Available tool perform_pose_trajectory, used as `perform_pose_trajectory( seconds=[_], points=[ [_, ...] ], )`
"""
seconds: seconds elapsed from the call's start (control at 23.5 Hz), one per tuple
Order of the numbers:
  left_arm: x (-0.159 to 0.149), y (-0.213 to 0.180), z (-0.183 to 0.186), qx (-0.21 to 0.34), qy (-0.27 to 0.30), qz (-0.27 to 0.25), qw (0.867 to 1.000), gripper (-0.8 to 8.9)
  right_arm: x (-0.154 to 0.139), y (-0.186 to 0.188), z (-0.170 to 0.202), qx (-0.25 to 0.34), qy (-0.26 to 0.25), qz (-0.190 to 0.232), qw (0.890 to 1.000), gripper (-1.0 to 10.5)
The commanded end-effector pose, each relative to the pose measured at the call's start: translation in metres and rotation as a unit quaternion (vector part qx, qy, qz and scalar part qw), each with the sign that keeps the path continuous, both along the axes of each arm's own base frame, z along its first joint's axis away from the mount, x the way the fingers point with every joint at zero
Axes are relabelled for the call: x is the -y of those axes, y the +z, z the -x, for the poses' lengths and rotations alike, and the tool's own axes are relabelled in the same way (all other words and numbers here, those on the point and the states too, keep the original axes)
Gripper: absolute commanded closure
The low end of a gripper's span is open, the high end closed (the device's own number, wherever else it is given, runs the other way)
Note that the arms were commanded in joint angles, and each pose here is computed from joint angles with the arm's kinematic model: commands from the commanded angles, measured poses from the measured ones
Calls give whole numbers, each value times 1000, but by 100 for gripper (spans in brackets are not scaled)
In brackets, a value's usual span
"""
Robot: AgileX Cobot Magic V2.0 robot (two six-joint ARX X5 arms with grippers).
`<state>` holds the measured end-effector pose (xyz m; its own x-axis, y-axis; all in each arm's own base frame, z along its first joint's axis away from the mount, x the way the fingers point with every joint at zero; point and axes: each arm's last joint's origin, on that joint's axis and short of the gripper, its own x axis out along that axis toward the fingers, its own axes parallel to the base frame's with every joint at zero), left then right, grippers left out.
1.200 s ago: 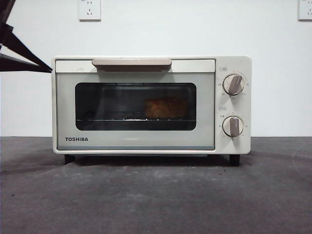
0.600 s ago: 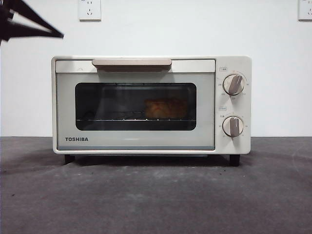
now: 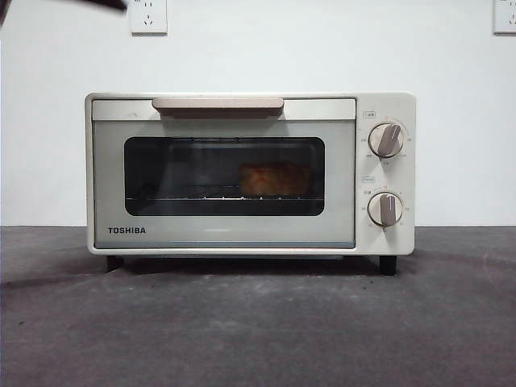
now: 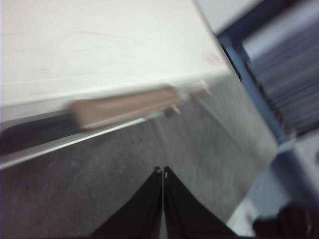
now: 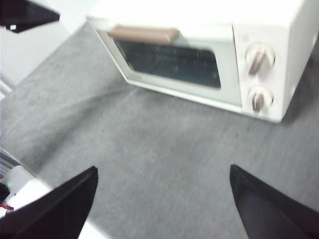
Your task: The left arm flap open the oven, the right arm pick bread and place it into oven, the left arm flap close the oven
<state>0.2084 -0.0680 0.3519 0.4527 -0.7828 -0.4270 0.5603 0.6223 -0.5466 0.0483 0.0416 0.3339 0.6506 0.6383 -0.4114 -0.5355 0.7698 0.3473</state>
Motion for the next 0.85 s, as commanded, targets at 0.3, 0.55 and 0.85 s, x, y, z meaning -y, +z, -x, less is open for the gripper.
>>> perform_pose_trajectory(
  seconds=[0.3,0.55,0.85],
  points=[
    [-4,43,65,161,-26,-39,986,804,8,30,10,83,9,8,996,524],
    [-21,52,111,213,19,-73,974,804,11,37,13,99,11,3,995,523],
    [-29,54,129,243,33,-89,965,804,11,36,13,95,10,6,995,962]
  ],
)
